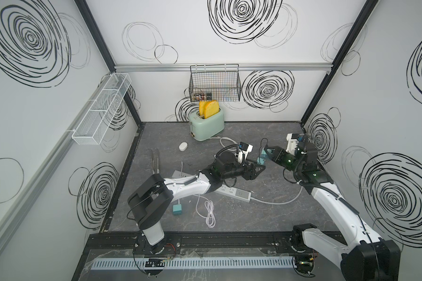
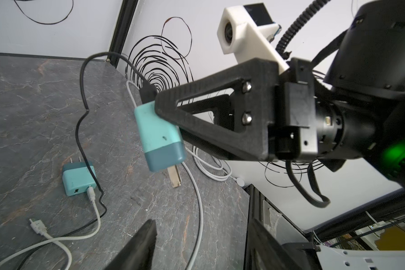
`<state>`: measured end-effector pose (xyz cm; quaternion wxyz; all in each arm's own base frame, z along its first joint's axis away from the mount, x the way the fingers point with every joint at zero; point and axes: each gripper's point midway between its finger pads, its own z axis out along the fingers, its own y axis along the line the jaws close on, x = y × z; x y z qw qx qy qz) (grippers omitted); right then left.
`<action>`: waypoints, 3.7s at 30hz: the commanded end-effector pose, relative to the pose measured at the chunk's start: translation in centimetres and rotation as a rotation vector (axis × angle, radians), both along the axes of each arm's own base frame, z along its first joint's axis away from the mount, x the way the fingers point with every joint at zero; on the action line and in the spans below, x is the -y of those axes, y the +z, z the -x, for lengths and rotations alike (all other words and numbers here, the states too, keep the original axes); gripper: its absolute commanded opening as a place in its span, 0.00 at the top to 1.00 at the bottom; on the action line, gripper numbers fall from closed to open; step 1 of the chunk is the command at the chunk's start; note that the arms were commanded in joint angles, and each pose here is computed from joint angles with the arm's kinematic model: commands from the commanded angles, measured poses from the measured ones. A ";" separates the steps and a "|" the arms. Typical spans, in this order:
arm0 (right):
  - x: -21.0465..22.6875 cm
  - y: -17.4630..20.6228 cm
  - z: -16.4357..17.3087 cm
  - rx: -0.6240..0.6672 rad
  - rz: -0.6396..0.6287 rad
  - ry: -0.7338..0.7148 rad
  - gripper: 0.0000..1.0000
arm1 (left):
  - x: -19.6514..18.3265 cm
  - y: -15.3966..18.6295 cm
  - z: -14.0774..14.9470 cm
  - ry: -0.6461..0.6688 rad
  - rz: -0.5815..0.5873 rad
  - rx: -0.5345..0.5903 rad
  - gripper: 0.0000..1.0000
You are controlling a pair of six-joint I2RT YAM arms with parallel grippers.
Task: Charge the bluetooth headset
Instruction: Pick up the plug from the center of the board.
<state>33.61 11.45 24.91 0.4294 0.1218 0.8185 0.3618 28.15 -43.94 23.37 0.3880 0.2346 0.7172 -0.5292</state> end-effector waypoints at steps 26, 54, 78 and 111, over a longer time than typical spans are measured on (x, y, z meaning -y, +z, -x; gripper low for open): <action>-4.3 2.1 3.7 0.049 -0.094 0.109 0.71 | -0.8 3.8 -3.0 0.171 0.146 0.060 0.58; -5.3 6.4 4.5 0.411 -0.106 0.638 0.50 | -9.2 7.8 -2.6 -0.014 0.238 0.040 0.91; -11.1 7.4 5.6 0.483 -0.102 0.958 0.47 | -7.4 8.2 -0.5 -0.165 0.257 0.007 0.94; -10.3 7.4 6.7 0.617 -0.052 1.017 0.87 | -8.5 8.8 -0.8 -0.146 0.274 -0.012 0.48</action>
